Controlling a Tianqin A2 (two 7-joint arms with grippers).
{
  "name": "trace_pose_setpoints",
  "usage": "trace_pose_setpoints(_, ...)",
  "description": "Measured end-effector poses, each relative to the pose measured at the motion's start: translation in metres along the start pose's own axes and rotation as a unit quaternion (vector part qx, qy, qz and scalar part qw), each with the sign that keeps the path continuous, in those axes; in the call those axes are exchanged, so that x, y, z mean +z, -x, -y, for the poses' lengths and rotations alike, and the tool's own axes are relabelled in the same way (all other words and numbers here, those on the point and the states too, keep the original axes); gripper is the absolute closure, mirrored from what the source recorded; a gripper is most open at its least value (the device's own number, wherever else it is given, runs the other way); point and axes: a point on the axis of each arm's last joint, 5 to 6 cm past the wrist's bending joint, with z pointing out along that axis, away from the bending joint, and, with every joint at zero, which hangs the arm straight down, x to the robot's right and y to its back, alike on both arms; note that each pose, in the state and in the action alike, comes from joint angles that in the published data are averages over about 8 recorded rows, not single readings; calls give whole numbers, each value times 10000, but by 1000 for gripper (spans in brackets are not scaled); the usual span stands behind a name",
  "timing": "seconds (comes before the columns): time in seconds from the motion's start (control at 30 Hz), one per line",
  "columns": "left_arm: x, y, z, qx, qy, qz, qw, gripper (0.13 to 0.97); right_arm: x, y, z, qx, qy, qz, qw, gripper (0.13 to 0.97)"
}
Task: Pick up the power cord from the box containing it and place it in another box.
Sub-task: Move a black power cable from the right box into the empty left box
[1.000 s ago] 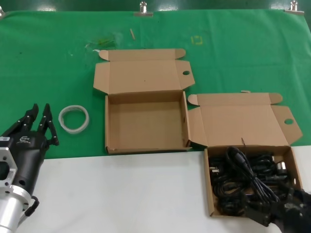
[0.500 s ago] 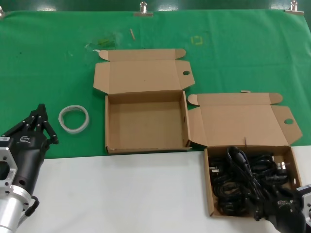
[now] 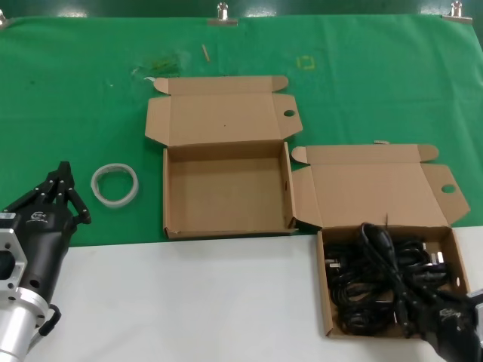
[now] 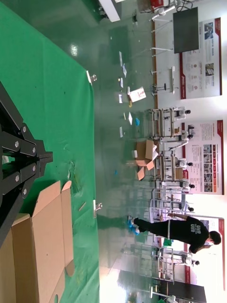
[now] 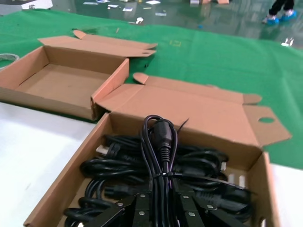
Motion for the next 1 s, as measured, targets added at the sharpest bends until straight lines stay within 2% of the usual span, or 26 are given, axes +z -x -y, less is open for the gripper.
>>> trace_pose_setpoints(0.07,0,0,0,0,0,0,10000,957,-51,-8,47,-77,-68,-57,9999,870)
trace_pose_setpoints(0.3,0,0,0,0,0,0,10000,957,-361,-1,353,-356,-418,-125,9984,894)
trace_pose_setpoints(0.43,0,0,0,0,0,0,10000,957,-440,79,603,-562,-831,83,9949,902)
trace_pose_setpoints(0.53,0,0,0,0,0,0,10000,957,-383,177,791,-757,-1196,253,9896,902)
trace_pose_setpoints(0.67,0,0,0,0,0,0,10000,957,-134,338,1002,-1069,-1623,344,9803,902)
trace_pose_setpoints(0.8,0,0,0,0,0,0,10000,957,300,557,1175,-1458,-1901,371,9702,902)
trace_pose_setpoints(1.0,0,0,0,0,0,0,10000,957,1005,940,1365,-2047,-1864,584,9591,902)
